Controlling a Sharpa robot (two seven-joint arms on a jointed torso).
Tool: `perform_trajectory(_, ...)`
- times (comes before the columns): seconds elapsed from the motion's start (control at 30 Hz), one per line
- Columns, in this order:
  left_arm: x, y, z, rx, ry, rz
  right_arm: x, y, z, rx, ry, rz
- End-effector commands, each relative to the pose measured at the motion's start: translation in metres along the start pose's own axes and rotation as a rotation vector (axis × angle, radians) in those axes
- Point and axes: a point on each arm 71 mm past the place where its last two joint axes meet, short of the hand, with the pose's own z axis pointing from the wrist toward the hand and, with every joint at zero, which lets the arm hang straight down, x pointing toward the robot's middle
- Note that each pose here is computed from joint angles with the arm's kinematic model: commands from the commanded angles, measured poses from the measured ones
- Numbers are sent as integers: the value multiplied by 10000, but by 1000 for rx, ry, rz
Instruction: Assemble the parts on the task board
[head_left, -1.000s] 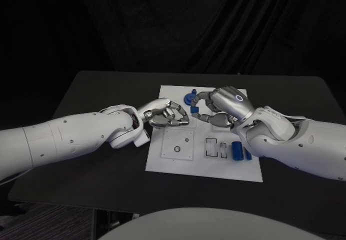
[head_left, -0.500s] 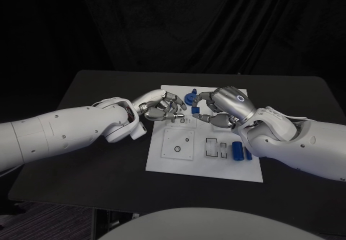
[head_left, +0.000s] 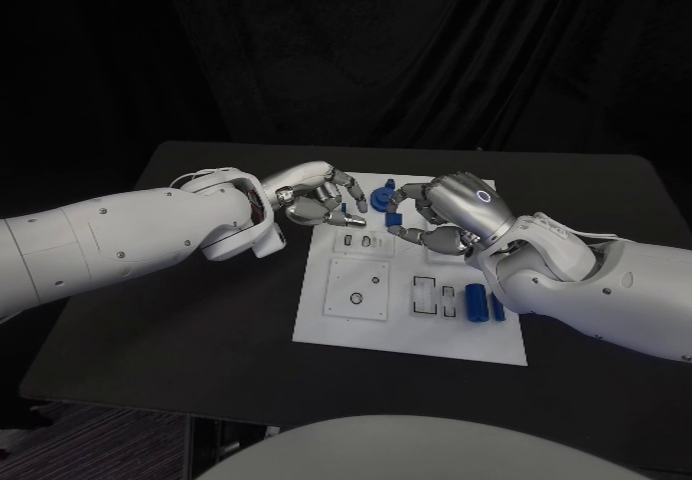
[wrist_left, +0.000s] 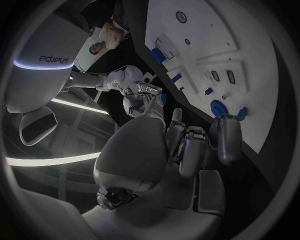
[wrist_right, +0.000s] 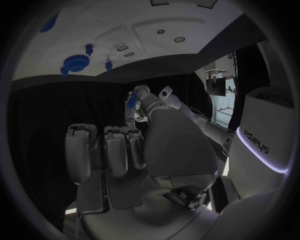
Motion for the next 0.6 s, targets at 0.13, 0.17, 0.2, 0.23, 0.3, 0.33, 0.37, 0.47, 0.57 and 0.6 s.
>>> perform_trajectory(0.13, 127, -2, 74, -32, 177, -28, -14, -13, -17, -1, -20, -6)
perform_trajectory(0.17, 136, -2, 83, -36, 185, -31, -16, -16, -20, 0, -21, -6)
perform_trajectory(0.2, 142, -3, 90, -39, 187, -36, -17, -17, -22, 0, -22, -6)
perform_trajectory(0.23, 145, -4, 96, -41, 187, -42, -19, -19, -23, 0, -22, -6)
perform_trajectory(0.3, 149, -5, 112, -45, 179, -71, -22, -22, -27, 1, -23, -7)
perform_trajectory(0.33, 148, -7, 120, -44, 172, -88, -22, -22, -29, 1, -24, -7)
perform_trajectory(0.37, 146, -8, 128, -43, 162, -106, -23, -22, -29, 0, -24, -7)
perform_trajectory(0.47, 141, -13, 140, -35, 137, -136, -24, -16, -28, -2, -25, -6)
perform_trajectory(0.57, 136, -23, 148, -22, 114, -154, -23, -6, -25, -5, -26, -4)
perform_trajectory(0.6, 135, -28, 150, -17, 107, -157, -22, -3, -23, -6, -26, -4)
